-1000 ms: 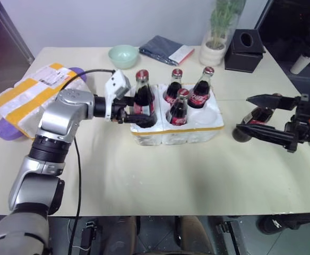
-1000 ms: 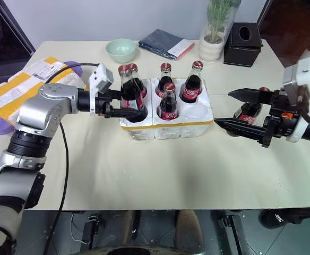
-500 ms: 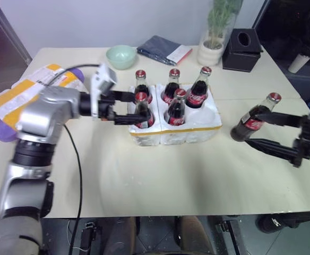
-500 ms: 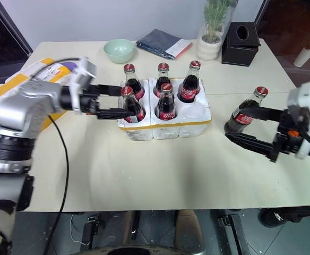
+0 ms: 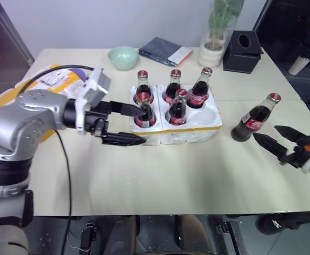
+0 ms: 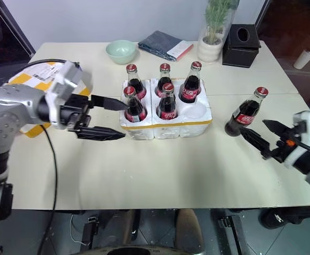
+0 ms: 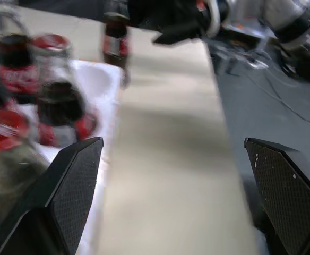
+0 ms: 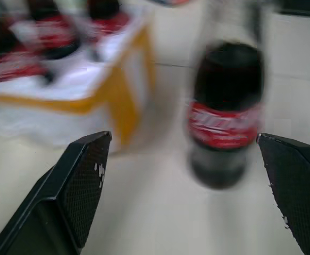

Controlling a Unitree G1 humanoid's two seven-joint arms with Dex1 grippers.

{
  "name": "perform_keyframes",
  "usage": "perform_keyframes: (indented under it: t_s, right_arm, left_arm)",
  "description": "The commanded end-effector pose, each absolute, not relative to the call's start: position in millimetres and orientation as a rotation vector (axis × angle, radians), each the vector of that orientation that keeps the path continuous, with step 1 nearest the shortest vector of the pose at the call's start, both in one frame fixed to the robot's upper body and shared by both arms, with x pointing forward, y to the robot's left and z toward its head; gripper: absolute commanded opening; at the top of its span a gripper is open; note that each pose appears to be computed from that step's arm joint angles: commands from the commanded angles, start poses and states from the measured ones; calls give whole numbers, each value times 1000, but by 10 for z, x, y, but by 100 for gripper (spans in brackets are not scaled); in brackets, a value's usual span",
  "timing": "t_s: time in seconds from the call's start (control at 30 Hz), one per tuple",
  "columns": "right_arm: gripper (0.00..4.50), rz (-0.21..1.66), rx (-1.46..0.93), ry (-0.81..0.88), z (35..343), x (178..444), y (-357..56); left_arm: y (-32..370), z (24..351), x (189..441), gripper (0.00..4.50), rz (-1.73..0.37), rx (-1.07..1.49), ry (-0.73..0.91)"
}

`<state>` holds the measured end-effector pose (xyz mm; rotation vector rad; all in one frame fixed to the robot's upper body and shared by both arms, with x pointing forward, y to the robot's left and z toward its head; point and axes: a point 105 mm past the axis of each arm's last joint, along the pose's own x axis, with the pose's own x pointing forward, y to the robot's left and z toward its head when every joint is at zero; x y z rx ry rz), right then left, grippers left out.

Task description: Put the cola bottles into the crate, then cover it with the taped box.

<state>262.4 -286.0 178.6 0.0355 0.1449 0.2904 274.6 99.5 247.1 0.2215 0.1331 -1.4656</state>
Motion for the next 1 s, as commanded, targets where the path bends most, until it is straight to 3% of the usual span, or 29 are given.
perform_keyframes:
  t_s: [0.03,0.7,0.83,1.0]
  right_arm:
    - [450,203,37,83,1842,2779,-2906]
    - [450,161,114,58,1674,3302,-2901]
    - [279,166,59,38,1728,3308,-2883]
    - [281,191,8,-37,1987,3277,-2813]
  left_arm:
    - [915,2562,2764,445,-1451,271,52]
    - [848,2637,2772,445,-1458,270,5]
    - [854,2644,2785,450,-1450,272,0]
    - [873,2659,2801,450,-1439,266,-6]
